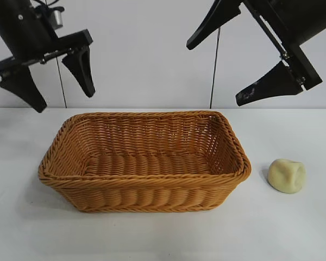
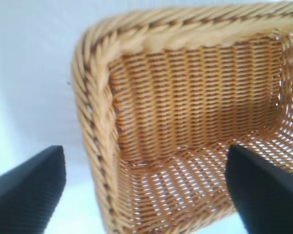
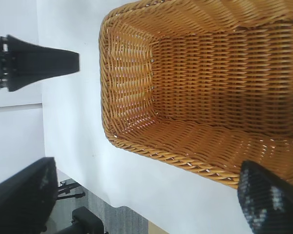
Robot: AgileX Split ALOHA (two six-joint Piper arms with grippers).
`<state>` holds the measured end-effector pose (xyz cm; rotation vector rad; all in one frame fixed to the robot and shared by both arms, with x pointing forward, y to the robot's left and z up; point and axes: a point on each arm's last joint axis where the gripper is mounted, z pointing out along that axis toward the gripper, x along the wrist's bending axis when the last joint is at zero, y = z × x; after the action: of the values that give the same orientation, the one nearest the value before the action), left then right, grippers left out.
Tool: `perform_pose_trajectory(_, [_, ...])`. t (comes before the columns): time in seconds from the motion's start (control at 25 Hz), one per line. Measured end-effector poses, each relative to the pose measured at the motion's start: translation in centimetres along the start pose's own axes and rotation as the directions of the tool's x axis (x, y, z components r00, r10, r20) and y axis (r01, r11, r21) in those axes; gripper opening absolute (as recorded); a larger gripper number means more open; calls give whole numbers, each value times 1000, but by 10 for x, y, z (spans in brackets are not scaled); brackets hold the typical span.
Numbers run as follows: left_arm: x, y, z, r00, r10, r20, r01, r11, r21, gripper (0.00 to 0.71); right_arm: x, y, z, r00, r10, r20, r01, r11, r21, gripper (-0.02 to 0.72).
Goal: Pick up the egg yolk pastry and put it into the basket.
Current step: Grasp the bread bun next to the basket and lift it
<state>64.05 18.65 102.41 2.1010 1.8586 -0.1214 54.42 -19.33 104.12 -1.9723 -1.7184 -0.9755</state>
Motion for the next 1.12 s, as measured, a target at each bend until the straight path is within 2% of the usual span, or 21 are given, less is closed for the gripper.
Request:
perform_pose_trajectory(0.16, [9, 5, -18, 988, 39, -152, -42, 999, -13, 654, 0, 0, 0, 1000, 0, 0, 0, 1000, 0, 694])
perform_pose_trajectory(0.28, [23, 8, -23, 962, 54, -267, -62, 998, -19, 654, 0, 0, 0, 1000, 0, 0, 0, 1000, 0, 694])
perform_pose_trajectory(0.36, [35, 9, -27, 954, 34, -297, -44, 999, -26, 654, 0, 0, 0, 1000, 0, 0, 0, 1000, 0, 694])
perform_pose_trajectory(0.6, [88, 10, -42, 937, -86, -339, 69, 996, -61, 654, 0, 0, 0, 1000, 0, 0, 0, 1000, -1, 694])
perform_pose_trajectory(0.64, [92, 10, -44, 936, -97, -340, 80, 995, -64, 654, 0, 0, 0, 1000, 0, 0, 0, 1000, -1, 694])
perform_pose_trajectory(0.72, [94, 10, -44, 939, -111, -325, 94, 993, -67, 654, 0, 0, 0, 1000, 0, 0, 0, 1000, -1, 694])
perform_pose_trajectory(0.92, [84, 9, -47, 964, -116, -239, 101, 992, -77, 654, 0, 0, 0, 1000, 0, 0, 0, 1000, -1, 694])
perform_pose_trajectory(1.12, [74, -10, -74, 968, -98, -230, 74, 991, -111, 654, 0, 0, 0, 1000, 0, 0, 0, 1000, -1, 694])
